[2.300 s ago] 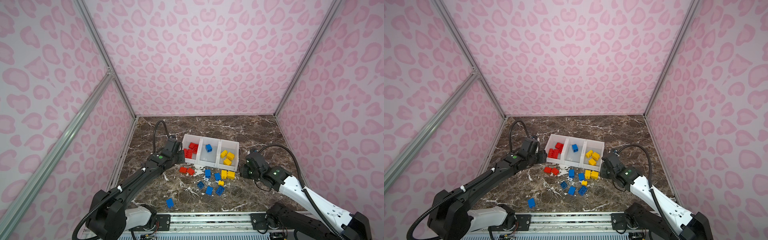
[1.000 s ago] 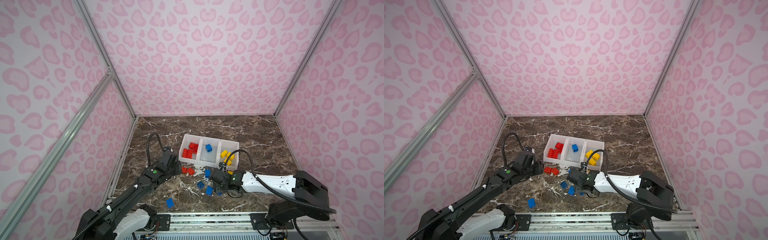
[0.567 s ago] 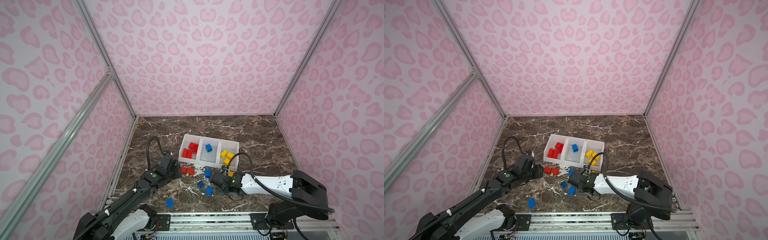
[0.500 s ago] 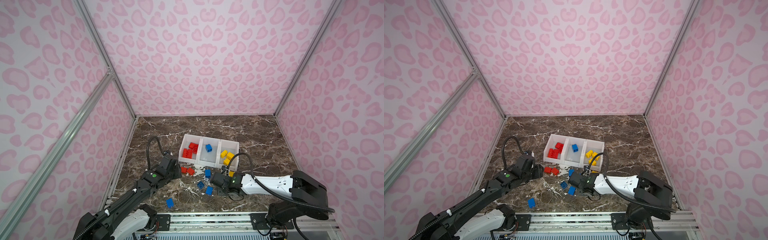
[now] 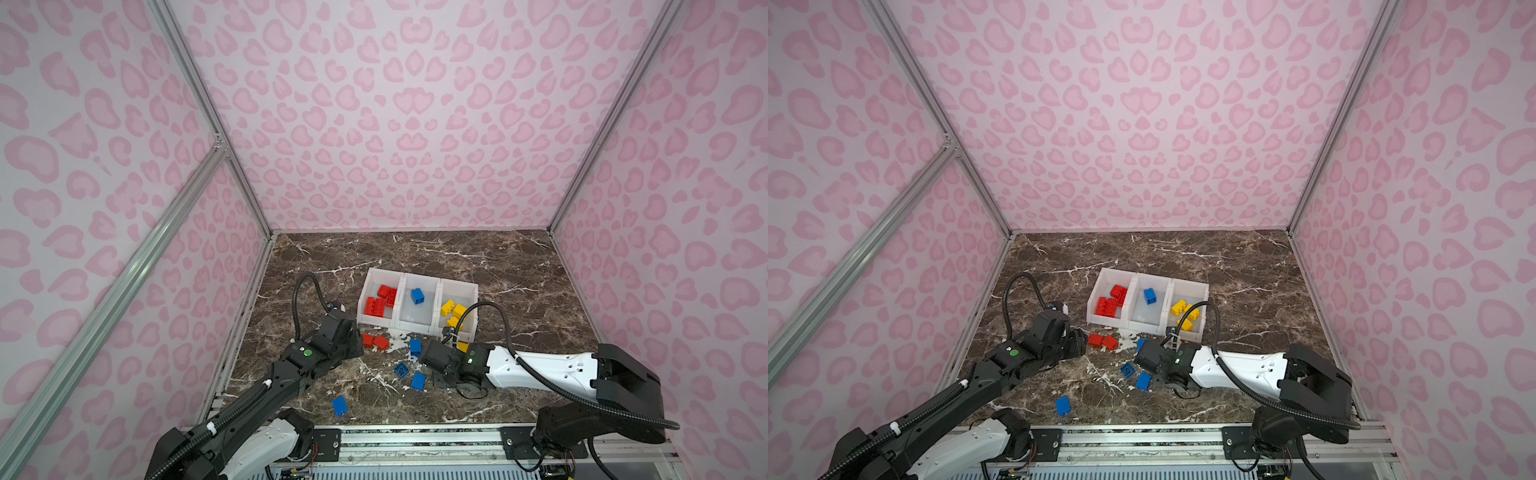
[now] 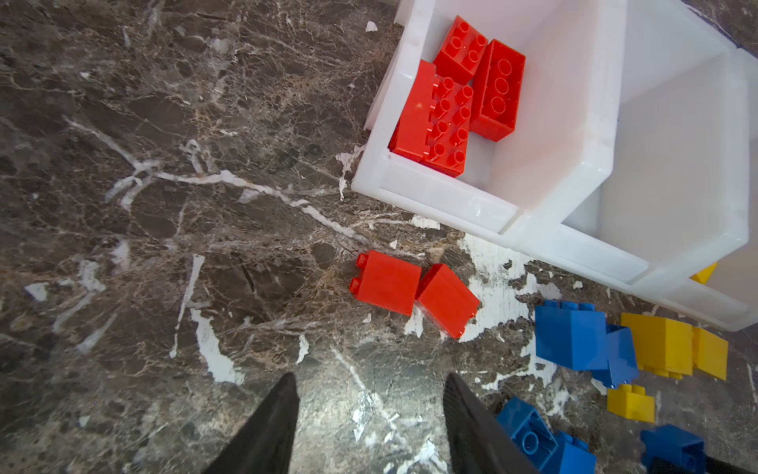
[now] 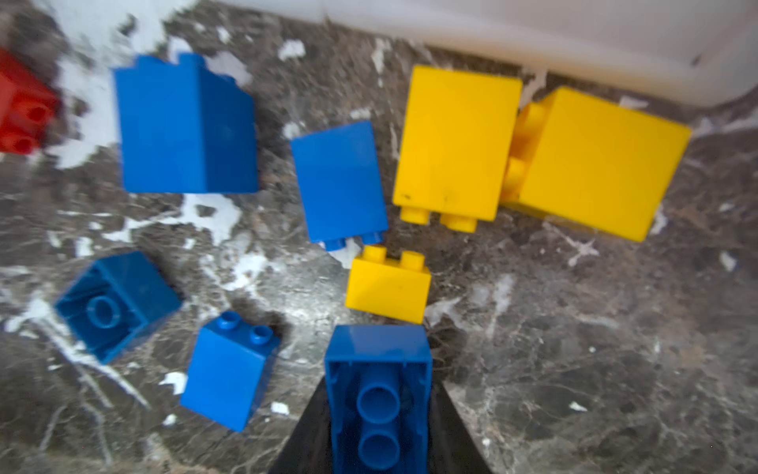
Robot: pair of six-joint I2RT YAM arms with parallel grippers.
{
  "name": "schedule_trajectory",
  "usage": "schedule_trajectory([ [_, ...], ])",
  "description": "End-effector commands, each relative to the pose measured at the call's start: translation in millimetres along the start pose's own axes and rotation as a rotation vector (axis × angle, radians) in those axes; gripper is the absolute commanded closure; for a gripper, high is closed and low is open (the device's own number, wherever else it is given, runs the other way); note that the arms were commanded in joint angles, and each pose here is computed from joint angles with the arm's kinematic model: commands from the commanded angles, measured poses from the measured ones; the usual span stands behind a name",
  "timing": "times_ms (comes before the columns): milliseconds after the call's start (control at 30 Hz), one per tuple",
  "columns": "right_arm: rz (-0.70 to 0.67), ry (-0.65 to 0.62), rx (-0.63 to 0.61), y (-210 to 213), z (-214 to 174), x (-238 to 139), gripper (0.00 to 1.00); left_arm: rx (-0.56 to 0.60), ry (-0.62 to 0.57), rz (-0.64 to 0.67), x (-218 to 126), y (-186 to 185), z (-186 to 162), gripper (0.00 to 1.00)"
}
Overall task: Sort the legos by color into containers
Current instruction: 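Grasp a blue 2x2 brick from the pile with the right gripper, then carry the blue brick into the middle compartment and open the right gripper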
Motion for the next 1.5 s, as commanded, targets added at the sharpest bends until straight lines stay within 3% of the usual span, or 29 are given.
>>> schedule_trajectory([
  [0, -0.066, -0.064, -0.070, -2.1, 26.6, -15.4, 0.68, -0.007, -0.011, 0.007, -3.9, 1.4, 1.5, 0.41],
  [200, 0.000, -0.148, -0.127, 14.5, 107.2, -26.5, 0.68, -0.004, -0.006, 0.000, -9.6, 2.1, 0.4, 0.41],
  [433, 0.013, -0.130, -0.177, 27.8, 166.3, 2.5, 0.68, -0.014, -0.008, 0.001, -16.0, 6.2, -2.7, 0.41],
  [600, -0.001, -0.088, -0.164, 24.8, 174.6, 27.4, 0.66, -0.017, 0.001, 0.007, -15.5, 10.0, -7.1, 0.41],
  [733, -0.011, -0.090, -0.155, 23.3, 175.7, 27.9, 0.48, -0.014, 0.003, 0.010, -15.8, 11.2, -7.9, 0.41],
  [833, -0.013, -0.098, -0.152, 21.9, 177.4, 23.1, 0.42, -0.013, 0.004, 0.009, -15.2, 10.7, -7.8, 0.41],
  [1467, -0.003, -0.126, -0.133, 13.9, 175.1, 7.4, 0.40, -0.012, 0.010, 0.009, -14.8, 10.7, -9.2, 0.41],
])
Point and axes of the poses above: each gripper's point midway between its finger pads, its own x axis out along the fingers, its own y axis along the line the jaws close on, z = x × y, the point moved 5 cm from there along -x, back along the fingers, and after that the axes turned 9 degrees about -x, right-handed, at the moved point
